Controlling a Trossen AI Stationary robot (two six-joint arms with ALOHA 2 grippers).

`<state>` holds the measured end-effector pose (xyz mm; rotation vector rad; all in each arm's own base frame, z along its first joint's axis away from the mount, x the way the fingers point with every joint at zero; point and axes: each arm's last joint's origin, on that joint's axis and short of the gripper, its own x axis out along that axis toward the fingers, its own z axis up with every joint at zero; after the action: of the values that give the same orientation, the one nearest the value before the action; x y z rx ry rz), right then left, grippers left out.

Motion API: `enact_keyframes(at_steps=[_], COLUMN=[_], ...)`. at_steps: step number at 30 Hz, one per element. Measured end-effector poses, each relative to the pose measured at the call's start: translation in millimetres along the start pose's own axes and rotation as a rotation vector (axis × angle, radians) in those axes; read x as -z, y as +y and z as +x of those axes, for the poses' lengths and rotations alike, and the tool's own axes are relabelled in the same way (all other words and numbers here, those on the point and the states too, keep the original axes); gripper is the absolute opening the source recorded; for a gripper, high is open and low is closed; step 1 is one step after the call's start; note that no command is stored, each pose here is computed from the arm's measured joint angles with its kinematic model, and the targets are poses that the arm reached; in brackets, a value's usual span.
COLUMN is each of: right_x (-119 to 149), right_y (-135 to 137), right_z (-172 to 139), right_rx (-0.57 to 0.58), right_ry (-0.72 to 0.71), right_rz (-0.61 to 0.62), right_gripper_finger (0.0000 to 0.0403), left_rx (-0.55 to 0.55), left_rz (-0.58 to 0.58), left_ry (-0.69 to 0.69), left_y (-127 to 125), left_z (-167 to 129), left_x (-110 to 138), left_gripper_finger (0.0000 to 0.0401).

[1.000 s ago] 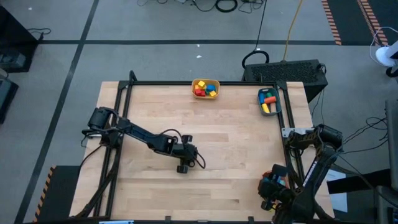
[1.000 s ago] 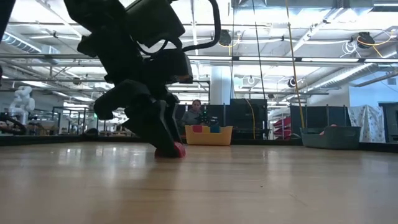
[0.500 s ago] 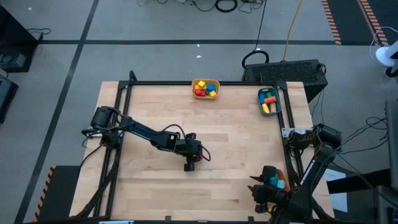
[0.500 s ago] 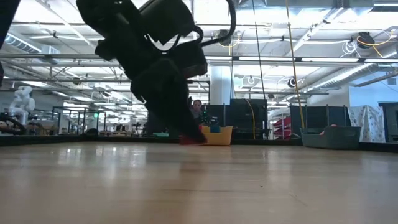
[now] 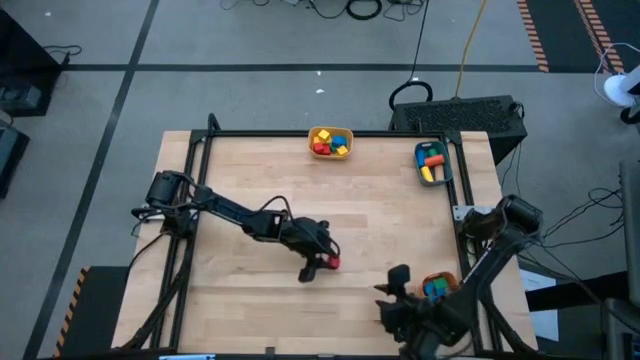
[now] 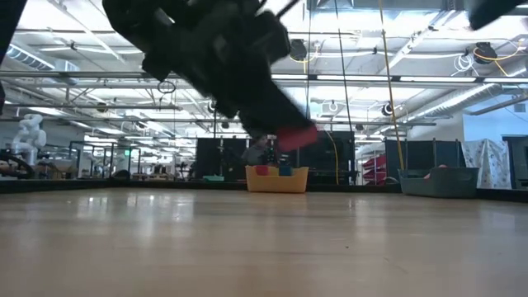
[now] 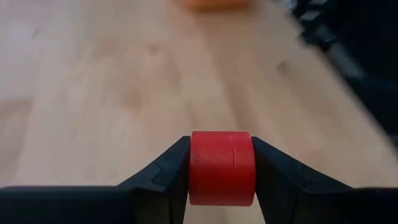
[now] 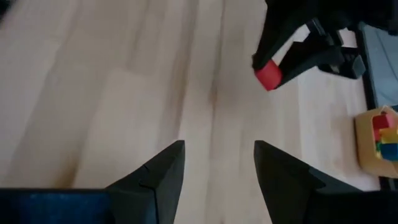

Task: Sort blocks by size
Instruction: Put the red half circle block into the orange bin

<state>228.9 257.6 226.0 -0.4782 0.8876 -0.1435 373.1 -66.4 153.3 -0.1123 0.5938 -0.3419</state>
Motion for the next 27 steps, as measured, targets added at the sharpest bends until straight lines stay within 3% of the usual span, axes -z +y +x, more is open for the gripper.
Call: enact_keyframes(at_steps=[6, 13, 27], right_x=[-17.1, -45.0, -50.2], right_y=[-19.8, -43.8, -57.1], right_z=[23.3, 49.5, 61.7], right_rx=[0.025, 0.034, 0.006], right_ry=[-0.005, -0.098, -0.082], right_rz=[0.006, -0.02, -0.048], right_gripper_finger=[0.0178, 0.0178, 0.0178], left_rx=[0.118, 0.138, 0.157], left_rz=[0.051, 0.07, 0.067], left_ry=[-0.129, -0.165, -0.189], left_y=[-13.8, -20.8, -27.4], left_z=[0.4, 0.8, 1.3], left_x=[-12.8, -16.0, -17.9], left_gripper_finger=[0.0148, 0.0148, 0.0141])
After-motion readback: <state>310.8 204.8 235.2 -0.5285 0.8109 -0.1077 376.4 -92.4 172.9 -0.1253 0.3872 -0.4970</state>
